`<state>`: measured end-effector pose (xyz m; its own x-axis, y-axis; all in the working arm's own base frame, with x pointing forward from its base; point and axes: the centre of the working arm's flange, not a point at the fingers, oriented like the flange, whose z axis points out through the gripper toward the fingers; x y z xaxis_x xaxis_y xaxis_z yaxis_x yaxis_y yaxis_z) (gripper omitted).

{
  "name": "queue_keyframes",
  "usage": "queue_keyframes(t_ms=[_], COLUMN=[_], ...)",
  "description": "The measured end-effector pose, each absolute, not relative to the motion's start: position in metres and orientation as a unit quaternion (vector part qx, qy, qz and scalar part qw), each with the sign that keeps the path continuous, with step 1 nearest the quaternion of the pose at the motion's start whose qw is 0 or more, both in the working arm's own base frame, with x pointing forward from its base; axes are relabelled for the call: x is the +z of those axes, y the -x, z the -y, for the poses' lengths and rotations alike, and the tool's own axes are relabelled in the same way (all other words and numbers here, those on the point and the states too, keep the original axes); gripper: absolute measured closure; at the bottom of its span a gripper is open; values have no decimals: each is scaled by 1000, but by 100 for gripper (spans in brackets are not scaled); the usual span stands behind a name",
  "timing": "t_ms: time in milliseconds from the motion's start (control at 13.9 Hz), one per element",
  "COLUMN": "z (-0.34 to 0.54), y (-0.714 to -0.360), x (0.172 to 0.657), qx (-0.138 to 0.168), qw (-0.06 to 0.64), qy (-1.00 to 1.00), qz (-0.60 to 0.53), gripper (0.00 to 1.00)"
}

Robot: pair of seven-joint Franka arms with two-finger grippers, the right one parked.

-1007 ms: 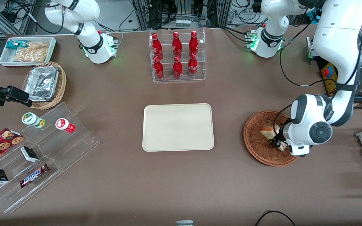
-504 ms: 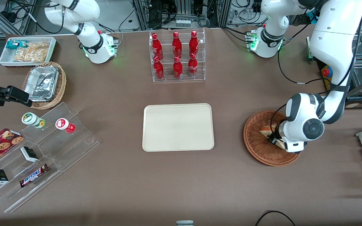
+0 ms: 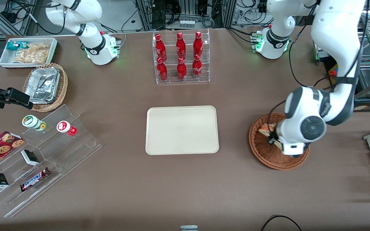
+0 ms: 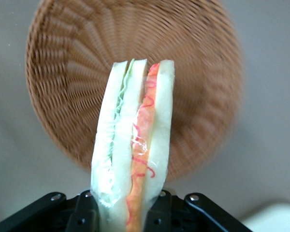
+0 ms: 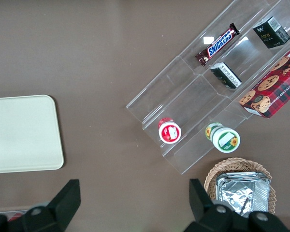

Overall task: Place sandwich from basket to tray
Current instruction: 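Lift the sandwich and carry it over the cream tray, then lower the sandwich onto the tray and open the left gripper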

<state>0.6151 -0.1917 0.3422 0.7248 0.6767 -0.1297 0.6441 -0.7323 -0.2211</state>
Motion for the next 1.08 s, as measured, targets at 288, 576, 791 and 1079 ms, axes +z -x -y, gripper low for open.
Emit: queue_keyframes(t_ms=[288,576,791,1079], z=[342,452,508,546], y=[-575,-554,-532,-507], x=[346,295,268,244], qx=[97,85,96,109], qw=[70,36,0,-32], qy=[957,979,992,993], qz=[263,182,86,15], gripper=[74,73,73,73])
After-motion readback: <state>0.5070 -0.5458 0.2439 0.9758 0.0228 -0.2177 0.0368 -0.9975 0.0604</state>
